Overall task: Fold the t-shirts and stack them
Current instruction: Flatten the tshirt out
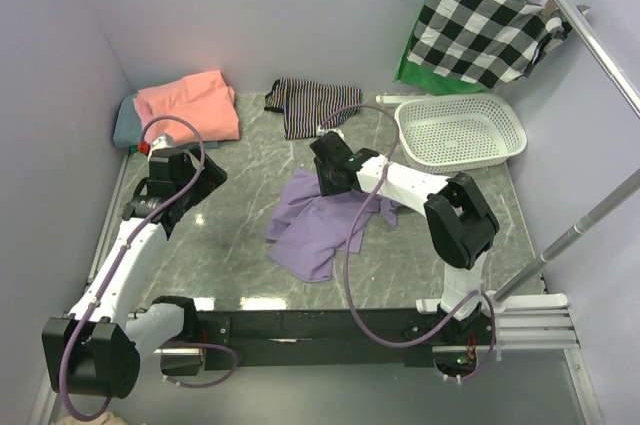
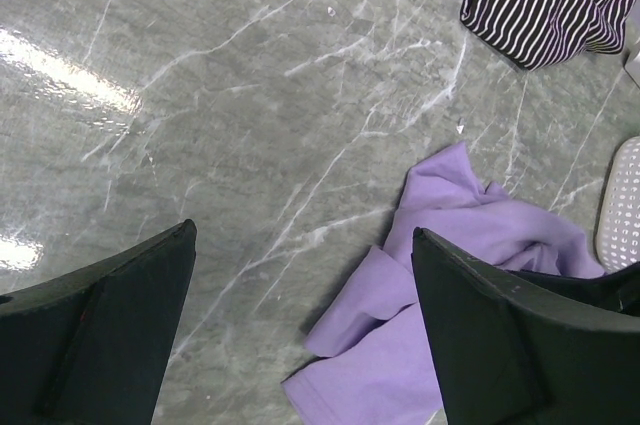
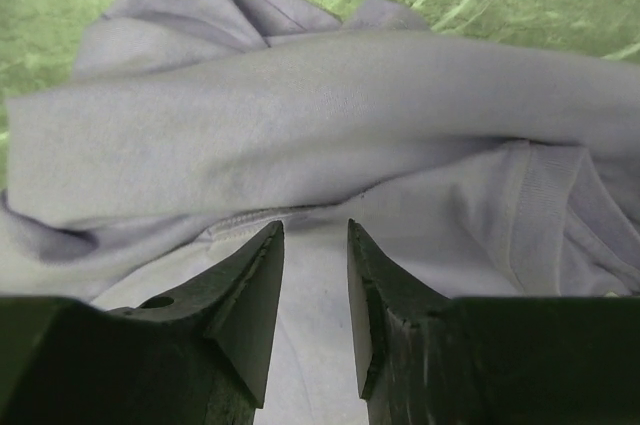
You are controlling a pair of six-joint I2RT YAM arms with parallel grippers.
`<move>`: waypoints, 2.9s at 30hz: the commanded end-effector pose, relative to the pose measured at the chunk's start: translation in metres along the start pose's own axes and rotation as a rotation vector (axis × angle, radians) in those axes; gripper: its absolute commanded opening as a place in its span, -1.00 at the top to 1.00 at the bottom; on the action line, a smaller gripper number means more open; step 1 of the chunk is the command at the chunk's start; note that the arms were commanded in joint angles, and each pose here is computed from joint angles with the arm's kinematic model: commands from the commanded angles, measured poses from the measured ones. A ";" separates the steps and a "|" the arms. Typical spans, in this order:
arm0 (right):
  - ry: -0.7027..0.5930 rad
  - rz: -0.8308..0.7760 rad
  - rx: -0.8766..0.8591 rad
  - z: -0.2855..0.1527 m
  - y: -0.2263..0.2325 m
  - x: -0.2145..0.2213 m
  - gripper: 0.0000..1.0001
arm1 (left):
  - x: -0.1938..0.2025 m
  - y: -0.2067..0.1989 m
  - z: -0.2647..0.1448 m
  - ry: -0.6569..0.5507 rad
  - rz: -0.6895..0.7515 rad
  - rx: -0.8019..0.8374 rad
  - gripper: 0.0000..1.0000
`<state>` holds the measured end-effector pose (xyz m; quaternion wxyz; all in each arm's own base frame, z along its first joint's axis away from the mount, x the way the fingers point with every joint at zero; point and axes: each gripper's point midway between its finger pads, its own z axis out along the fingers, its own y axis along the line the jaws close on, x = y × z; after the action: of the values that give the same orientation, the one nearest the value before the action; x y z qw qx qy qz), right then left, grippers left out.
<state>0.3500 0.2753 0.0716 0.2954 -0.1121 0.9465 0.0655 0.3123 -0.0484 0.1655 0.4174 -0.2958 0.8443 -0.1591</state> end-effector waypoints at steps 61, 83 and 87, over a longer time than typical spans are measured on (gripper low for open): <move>-0.631 0.182 0.297 -0.170 -0.158 -0.211 1.00 | 0.163 -0.110 0.043 0.404 0.394 0.343 -0.76; -0.587 0.210 0.237 -0.154 -0.162 -0.197 1.00 | 0.270 -0.056 0.043 0.255 0.630 0.010 -0.18; -0.588 0.210 0.238 -0.156 -0.164 -0.196 1.00 | 0.274 -0.051 0.052 0.242 0.618 -0.030 0.75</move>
<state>0.4638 0.1264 0.2766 0.5280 0.0306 0.8487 -0.0001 0.2489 -0.2769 0.0208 0.3600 0.0084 0.9286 -0.0891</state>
